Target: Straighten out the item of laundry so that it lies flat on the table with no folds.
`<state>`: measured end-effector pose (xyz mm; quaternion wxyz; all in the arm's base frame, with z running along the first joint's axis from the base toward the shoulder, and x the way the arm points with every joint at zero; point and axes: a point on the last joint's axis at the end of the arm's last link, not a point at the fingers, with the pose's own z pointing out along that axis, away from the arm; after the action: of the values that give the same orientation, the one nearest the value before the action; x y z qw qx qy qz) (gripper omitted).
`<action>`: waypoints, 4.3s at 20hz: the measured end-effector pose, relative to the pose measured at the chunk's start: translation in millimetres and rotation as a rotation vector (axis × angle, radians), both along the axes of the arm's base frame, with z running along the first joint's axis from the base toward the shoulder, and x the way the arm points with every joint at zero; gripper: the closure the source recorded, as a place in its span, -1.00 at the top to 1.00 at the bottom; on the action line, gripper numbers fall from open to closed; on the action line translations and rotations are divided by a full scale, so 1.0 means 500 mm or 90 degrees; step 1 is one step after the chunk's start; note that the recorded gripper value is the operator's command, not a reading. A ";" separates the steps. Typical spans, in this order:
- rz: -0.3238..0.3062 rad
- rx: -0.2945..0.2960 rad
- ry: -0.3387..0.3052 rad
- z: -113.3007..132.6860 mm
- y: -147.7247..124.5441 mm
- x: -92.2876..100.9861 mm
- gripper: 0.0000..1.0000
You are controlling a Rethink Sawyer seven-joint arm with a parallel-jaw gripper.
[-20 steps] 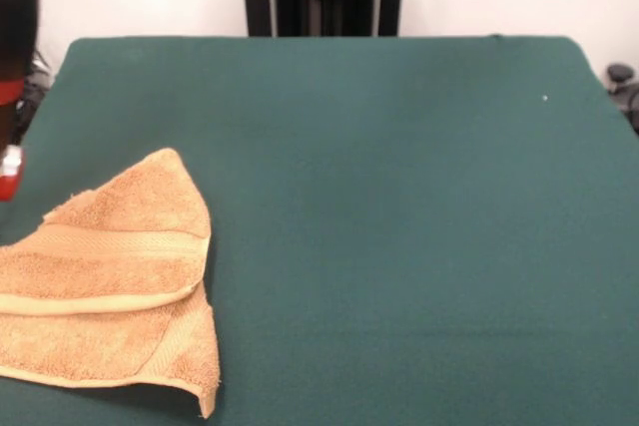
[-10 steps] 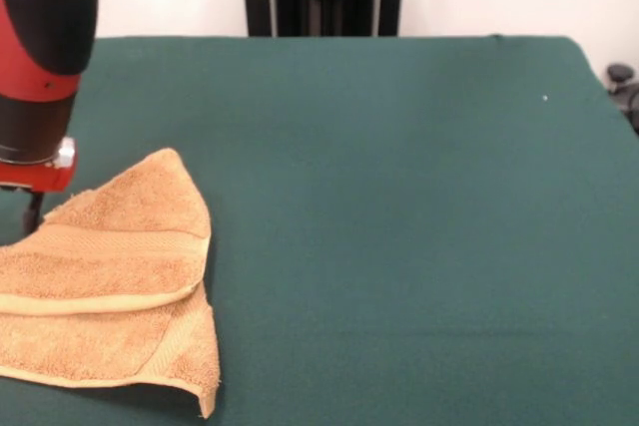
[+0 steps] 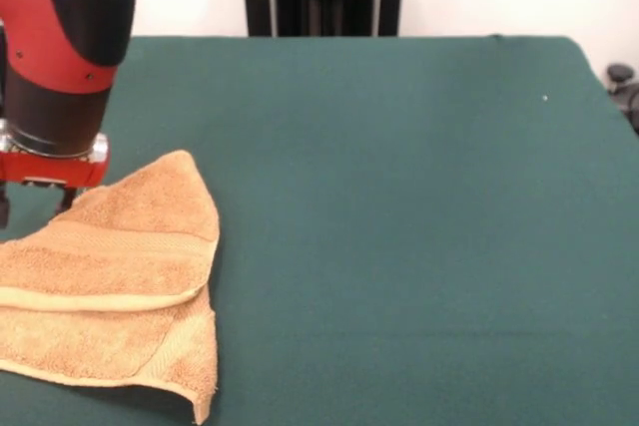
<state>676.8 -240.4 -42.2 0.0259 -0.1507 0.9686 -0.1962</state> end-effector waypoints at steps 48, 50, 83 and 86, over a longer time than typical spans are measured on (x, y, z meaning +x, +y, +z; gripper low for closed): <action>-0.085 0.133 0.030 0.007 0.195 -0.069 1.00; -0.085 0.133 0.030 0.006 0.195 -0.067 1.00; -0.134 0.194 0.091 0.082 0.180 -0.040 1.00; -0.140 0.193 0.129 0.107 0.185 -0.044 1.00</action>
<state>654.8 -147.8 11.4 -0.0708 -0.0573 0.9953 -0.0336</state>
